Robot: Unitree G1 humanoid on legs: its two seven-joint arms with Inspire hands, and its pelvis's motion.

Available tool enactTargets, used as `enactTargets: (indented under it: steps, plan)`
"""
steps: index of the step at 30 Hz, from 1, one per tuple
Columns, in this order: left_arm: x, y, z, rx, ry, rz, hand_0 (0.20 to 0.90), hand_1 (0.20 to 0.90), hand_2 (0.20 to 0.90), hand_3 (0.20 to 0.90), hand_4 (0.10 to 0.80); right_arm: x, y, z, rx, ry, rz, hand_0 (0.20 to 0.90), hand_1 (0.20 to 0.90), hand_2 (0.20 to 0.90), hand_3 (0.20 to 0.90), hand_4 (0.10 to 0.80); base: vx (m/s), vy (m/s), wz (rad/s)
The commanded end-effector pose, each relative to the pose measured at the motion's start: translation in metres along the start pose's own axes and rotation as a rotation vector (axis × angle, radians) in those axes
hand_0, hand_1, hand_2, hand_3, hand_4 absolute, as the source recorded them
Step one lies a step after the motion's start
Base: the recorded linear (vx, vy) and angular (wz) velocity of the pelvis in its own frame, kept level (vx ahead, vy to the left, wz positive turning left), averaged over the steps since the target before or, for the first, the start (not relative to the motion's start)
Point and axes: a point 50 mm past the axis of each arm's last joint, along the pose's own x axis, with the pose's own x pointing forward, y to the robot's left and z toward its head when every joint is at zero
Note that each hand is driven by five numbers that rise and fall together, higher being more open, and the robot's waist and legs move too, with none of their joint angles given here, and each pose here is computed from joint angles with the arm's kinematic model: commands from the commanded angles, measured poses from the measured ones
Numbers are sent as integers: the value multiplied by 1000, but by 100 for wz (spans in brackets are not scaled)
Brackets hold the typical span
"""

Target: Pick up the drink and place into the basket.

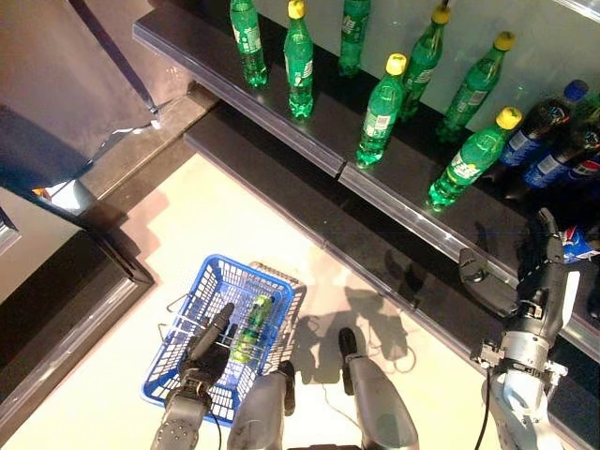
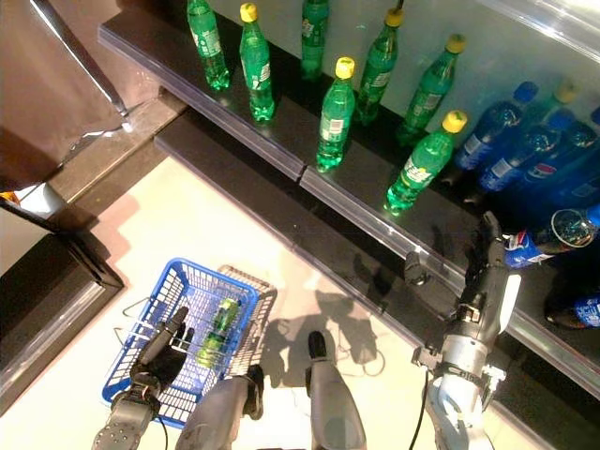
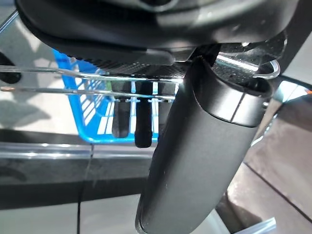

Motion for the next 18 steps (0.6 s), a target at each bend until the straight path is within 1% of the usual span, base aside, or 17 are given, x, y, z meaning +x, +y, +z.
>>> enactTargets:
  steps: [1,9,15,18]
  plan:
    - [-7,-30,67,64,-226,-196,300,300,300,200,100,14,5,33,74,-194,1,900,900,900,900,800,-129,-15,2]
    - [4,-48,79,63,-290,-246,300,300,300,200,100,22,19,33,197,-197,-62,900,900,900,900,800,-115,-39,2]
    - [9,-52,85,64,-319,-263,300,300,300,200,100,27,21,31,264,-198,-107,900,900,900,900,800,-62,-26,2]
    - [12,-58,88,64,-331,-279,300,300,300,200,100,35,21,37,277,-235,-121,900,900,900,900,800,-49,-13,0]
